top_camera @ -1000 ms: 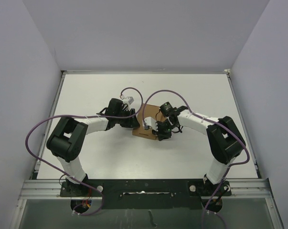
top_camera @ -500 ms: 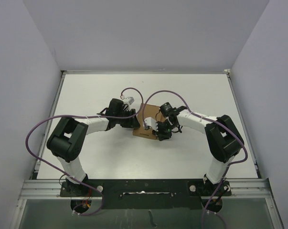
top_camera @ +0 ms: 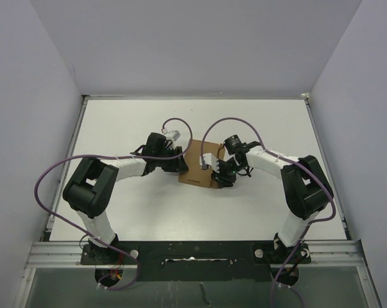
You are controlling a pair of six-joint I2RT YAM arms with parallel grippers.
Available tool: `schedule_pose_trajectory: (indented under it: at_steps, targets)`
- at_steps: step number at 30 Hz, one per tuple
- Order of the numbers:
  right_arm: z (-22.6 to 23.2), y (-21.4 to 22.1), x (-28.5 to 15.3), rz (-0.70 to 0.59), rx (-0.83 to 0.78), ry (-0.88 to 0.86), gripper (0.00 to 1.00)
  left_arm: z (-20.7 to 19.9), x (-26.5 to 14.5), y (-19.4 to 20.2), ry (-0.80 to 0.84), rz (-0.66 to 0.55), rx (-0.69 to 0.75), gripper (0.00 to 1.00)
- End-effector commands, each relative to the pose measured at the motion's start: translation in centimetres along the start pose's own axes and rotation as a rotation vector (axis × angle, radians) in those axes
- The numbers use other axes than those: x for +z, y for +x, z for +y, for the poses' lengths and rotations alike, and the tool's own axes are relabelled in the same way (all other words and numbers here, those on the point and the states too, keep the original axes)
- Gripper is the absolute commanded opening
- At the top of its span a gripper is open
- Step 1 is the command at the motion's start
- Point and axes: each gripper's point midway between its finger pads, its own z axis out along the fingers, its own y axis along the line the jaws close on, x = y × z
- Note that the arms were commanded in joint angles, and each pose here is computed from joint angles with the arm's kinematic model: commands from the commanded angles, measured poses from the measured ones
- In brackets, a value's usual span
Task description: Fold the paper box
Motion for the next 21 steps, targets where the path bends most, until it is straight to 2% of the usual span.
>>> schedule_pose_trajectory:
  at_steps: [1,5,12,17,21]
  targets:
    - [0.5,-1.7,-0.7,-0.088,-0.097,-0.001,0.33,-0.8,-0.8,-0.1,0.006,-0.003,0.015,0.4]
    - [1.0,-1.7,-0.6,-0.114,-0.156,-0.003,0.37,-0.9,-0.8,-0.2,0.01,-0.004,0.014,0.4]
    - [1.3,-1.7,-0.1,-0.13,-0.2,0.0,0.37,-1.0,-0.8,-0.2,0.014,-0.006,0.014,0.4]
    - [0.8,-1.6,0.7,-0.098,-0.2,0.021,0.3,-1.0,-0.8,-0.2,0.016,-0.007,0.011,0.4]
    - [0.4,-1.5,0.9,-0.083,-0.19,0.035,0.22,-1.1,-0.8,-0.3,0.02,-0.008,0.011,0.4]
